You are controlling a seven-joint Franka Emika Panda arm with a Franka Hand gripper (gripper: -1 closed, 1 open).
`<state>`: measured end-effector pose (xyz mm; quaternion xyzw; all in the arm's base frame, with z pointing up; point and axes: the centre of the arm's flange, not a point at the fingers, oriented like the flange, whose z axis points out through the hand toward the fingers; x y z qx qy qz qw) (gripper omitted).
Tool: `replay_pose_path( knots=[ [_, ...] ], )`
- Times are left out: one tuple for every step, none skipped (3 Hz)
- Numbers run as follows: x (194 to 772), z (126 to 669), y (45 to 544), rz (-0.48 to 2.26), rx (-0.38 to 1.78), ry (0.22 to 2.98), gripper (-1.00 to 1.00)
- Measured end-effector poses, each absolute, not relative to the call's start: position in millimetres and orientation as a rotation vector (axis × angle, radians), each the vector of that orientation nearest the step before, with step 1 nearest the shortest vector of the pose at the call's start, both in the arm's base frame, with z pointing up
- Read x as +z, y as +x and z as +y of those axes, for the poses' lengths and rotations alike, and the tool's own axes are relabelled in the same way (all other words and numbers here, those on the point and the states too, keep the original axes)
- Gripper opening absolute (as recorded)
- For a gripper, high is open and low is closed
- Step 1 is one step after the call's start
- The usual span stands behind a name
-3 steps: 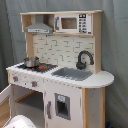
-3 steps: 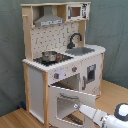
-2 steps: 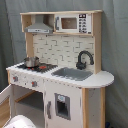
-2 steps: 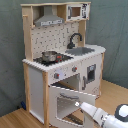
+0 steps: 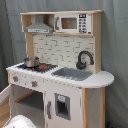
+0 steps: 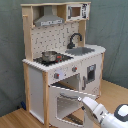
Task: Play with the kitchen
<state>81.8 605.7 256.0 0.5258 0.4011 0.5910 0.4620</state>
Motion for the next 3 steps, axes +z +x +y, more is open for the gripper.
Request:
replay_pose_path(
  knots=[
    [250.8, 597.2, 86.2, 0.888, 1.468, 1.347, 1.00],
    [240.8, 586.3, 90.7, 0.782, 1.478, 1.387, 1.00],
    [237.5, 574.4, 95.9, 0.663, 1.481, 1.413, 1.00]
  ],
)
